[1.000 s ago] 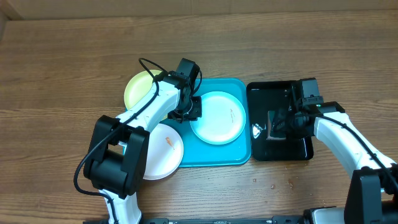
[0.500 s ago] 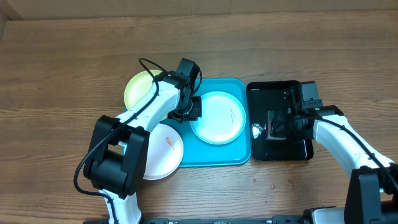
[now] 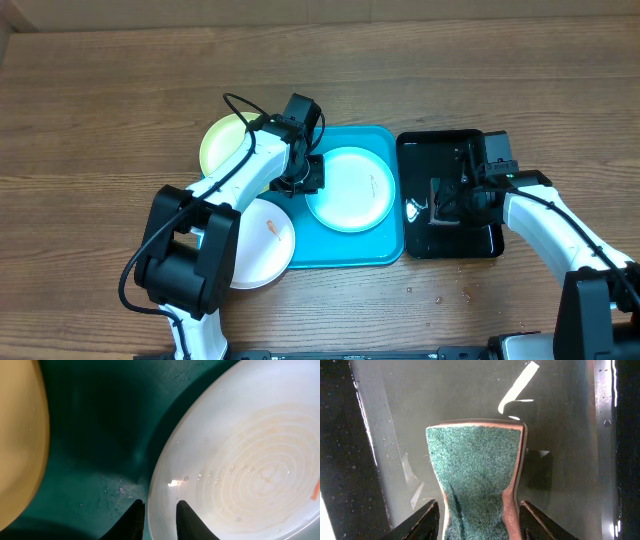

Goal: Clean dirty plates on tray and stack at the side
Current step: 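Grasp the green sponge with the right gripper in the black tray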

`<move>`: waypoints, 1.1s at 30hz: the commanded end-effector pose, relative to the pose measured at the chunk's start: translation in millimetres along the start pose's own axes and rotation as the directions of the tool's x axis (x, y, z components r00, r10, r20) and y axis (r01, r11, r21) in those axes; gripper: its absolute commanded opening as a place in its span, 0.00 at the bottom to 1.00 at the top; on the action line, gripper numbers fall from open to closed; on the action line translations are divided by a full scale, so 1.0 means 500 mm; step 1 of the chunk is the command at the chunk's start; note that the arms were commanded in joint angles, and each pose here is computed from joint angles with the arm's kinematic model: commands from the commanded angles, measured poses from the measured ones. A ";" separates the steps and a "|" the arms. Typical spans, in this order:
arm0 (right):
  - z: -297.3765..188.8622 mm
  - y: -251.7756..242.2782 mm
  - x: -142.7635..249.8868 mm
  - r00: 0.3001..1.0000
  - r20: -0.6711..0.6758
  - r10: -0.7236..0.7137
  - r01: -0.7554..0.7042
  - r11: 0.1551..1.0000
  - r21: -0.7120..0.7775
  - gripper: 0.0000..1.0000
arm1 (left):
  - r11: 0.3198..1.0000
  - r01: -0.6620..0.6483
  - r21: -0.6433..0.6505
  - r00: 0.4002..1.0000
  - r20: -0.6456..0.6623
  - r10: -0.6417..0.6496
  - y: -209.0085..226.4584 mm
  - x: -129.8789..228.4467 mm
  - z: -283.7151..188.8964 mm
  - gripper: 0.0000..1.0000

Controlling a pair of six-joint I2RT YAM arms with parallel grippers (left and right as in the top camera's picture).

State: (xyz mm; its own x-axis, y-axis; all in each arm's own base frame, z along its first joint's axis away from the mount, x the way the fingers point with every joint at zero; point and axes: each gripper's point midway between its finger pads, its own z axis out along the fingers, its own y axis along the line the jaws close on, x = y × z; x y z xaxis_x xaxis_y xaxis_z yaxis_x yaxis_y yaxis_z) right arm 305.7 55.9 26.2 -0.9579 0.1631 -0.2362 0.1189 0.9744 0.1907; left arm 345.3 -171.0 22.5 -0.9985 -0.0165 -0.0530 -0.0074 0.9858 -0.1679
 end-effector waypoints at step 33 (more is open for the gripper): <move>0.012 0.010 0.009 0.996 0.012 -0.086 0.085 0.995 0.045 0.50 | 1.000 0.001 -0.014 1.000 0.001 -0.001 0.002 0.000 0.012 0.26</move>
State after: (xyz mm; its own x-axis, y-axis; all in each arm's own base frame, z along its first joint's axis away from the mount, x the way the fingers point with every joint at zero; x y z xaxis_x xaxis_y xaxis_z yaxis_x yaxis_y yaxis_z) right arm 303.1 64.1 22.4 -0.9624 0.0968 -0.2538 0.0590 0.9865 0.1525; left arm 347.1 -171.9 22.3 -0.9980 -0.0167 -0.0612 -0.0059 0.9851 -0.1718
